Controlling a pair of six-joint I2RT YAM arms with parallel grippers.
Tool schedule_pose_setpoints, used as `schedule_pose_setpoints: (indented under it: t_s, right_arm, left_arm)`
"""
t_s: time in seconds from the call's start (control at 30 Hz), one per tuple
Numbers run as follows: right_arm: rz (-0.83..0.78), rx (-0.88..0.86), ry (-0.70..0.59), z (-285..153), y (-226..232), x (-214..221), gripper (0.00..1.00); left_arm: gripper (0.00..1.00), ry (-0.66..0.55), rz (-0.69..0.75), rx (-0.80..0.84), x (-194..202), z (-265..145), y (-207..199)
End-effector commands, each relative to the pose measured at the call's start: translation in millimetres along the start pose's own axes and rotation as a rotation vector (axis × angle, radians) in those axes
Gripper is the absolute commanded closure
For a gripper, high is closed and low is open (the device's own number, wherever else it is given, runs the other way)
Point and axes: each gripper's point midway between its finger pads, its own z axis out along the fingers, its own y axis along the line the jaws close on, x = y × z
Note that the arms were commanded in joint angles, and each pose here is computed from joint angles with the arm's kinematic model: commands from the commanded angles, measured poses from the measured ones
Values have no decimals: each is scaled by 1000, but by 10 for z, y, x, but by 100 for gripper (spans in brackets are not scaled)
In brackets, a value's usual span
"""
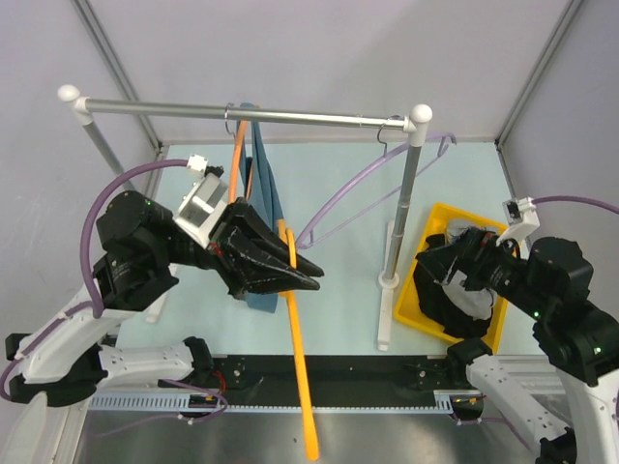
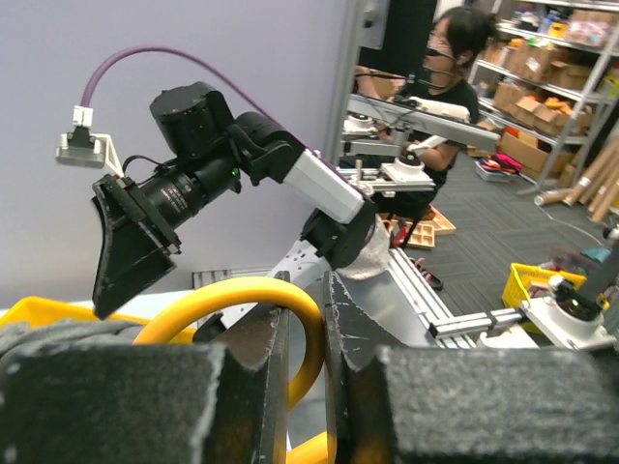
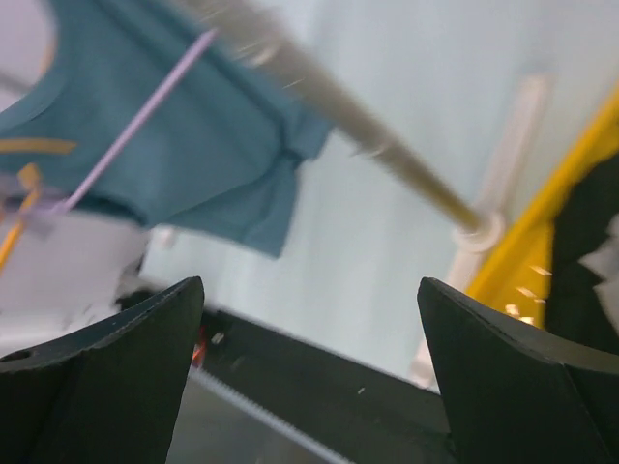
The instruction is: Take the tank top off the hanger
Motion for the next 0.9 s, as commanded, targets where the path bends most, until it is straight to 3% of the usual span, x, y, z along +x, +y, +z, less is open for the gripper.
schedule_pose_setpoints:
  t_s: [0.0, 0.2, 0.37, 0.63, 0.87]
  right_arm:
    - [-45, -432, 207, -447, 745, 313, 4]
    - [-78, -805, 311, -882, 1255, 356, 7]
    - [-70, -957, 352, -1122, 1496, 241, 7]
    - [-48, -939, 463, -868, 1539, 229, 11]
    - [-78, -996, 523, -788, 1965, 326, 13]
  left_arm:
    - [100, -8, 57, 95, -13, -51, -180]
    - [100, -15, 52, 154, 4, -49, -263]
    - [100, -5, 36, 177, 25, -30, -278]
    - [100, -21, 33, 182, -14, 28, -242]
    - [100, -23, 21, 65, 20, 62, -18]
